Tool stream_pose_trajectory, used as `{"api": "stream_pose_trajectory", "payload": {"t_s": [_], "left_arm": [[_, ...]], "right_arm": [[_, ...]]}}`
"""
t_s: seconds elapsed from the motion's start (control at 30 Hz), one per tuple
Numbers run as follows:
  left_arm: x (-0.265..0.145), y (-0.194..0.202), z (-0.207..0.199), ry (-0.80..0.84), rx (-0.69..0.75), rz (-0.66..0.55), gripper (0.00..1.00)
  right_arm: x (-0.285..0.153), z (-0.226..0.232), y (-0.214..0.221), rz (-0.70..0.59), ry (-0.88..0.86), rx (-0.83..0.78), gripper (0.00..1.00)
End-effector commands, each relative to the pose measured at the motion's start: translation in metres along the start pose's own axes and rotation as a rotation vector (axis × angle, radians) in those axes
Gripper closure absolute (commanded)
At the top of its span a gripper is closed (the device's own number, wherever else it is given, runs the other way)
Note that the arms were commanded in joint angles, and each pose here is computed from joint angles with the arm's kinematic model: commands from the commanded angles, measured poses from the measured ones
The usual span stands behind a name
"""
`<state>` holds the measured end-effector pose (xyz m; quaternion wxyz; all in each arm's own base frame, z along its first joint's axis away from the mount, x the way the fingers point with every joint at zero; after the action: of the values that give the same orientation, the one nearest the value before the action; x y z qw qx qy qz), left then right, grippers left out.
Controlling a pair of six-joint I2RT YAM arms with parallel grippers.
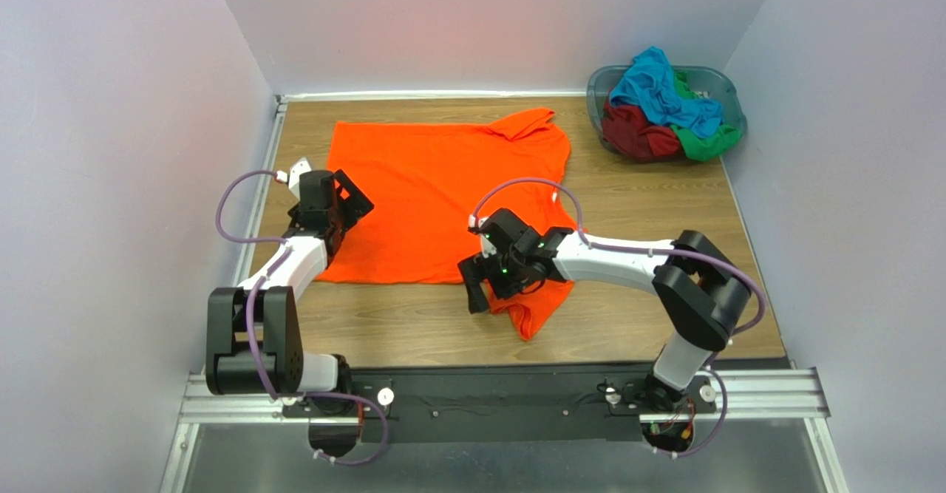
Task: Fold and stack the t-shirts
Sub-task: Flatten the tshirt out
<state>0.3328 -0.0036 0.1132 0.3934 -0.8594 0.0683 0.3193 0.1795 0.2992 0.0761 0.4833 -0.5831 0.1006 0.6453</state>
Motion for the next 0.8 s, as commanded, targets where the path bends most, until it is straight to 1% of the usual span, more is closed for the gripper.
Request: {"api": "stream_pose_trajectory", "payload": {"t_s": [0.0, 0.13, 0.27, 0.53, 0.77], "left_arm": [[0.0, -0.009, 0.003, -0.028, -0.011, -0.044, 0.01], [0.0, -0.008, 0.002, -0.025, -0.014, -0.039, 0.01], [0.001, -0.008, 0.003, -0.029, -0.014, -0.034, 0.02], [0.003, -0.006, 0.004, -0.031, -0.012, -0.03, 0.02], [0.002, -0.007, 0.005, -0.037, -0.009, -0.033, 0.02]], "right_arm": [[0.014, 0.007, 0.01, 0.049, 0.024, -0.046, 0.0], [0.012, 0.012, 0.008, 0.026, 0.053, -0.048, 0.0], [0.001, 0.024, 0.002, -0.013, 0.034, -0.031, 0.0], [-0.007, 0.042, -0.004, -0.042, 0.007, -0.077, 0.0], [0.009, 0.049, 0.005, 0.018, -0.016, -0.089, 0.0]]}}
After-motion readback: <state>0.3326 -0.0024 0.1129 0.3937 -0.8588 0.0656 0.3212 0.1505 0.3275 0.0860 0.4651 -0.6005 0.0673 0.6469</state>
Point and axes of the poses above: each gripper's point midway between its finger pads, its own x axis out along the fingers, its own z axis along the line the jaws close on, y = z × x, the point moved 5 cm from there along -x, back along the fingers, and after that the axes turned 6 degrees about -x, right-handed, at the moved point
